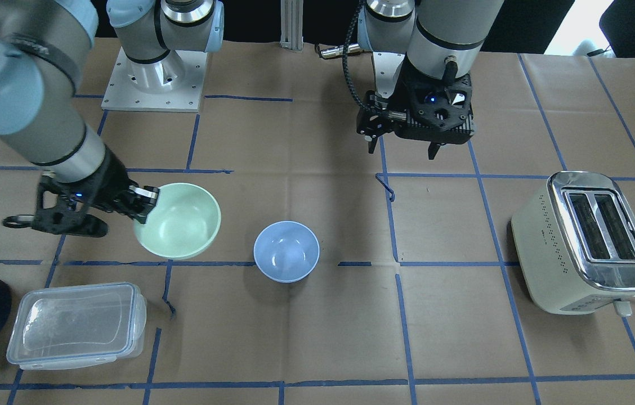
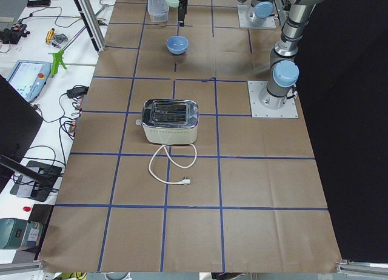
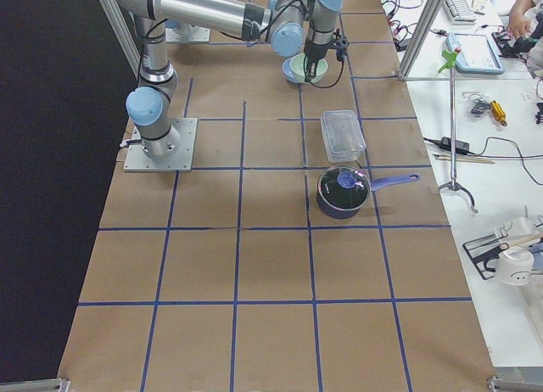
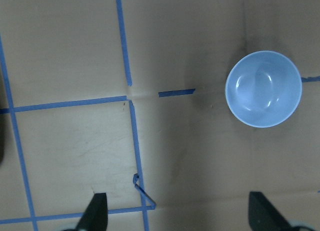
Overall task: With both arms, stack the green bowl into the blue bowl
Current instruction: 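Release blue bowl, raise left gripper while right carries green bowl toward it, then lower the green bowl into the blue bowl and open the right gripper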
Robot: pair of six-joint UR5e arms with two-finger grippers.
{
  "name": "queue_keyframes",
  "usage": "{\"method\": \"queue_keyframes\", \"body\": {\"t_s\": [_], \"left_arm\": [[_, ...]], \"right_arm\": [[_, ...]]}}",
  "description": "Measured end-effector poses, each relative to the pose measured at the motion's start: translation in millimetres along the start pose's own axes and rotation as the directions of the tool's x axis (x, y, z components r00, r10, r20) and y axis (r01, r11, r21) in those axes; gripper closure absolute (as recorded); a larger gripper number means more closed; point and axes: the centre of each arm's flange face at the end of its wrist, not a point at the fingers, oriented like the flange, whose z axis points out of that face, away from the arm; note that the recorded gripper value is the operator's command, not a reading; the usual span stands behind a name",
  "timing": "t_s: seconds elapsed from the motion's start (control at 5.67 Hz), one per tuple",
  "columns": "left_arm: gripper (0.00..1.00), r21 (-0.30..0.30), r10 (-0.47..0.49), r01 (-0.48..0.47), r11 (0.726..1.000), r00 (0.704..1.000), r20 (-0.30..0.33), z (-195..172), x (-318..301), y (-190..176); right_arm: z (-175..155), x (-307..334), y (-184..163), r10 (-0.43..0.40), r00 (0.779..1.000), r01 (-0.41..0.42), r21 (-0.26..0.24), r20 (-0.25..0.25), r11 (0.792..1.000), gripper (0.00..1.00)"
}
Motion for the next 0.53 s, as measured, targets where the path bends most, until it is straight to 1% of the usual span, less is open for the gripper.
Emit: {"method": "queue_keyframes", "body": {"t_s": [0.18, 0.35, 0.53], "left_arm": [[0.01, -0.003, -0.001, 0.001, 1.0, 1.0, 0.016, -6, -24, 6], [0.01, -0.003, -0.013, 0.013, 1.0, 1.0, 0.016, -11, -40, 16], [0.01, 0.012, -0.032, 0.031, 0.999, 0.999, 0.015, -14, -46, 19]], "right_arm": [[18, -50, 8, 0.053, 0.998, -0.053, 0.005, 0.04, 0.999, 0.94], [41, -90, 14, 0.096, 0.994, -0.096, 0.001, 0.057, 0.995, 0.94], [68, -117, 18, 0.117, 0.992, -0.117, -0.012, 0.056, 0.993, 0.94]]}}
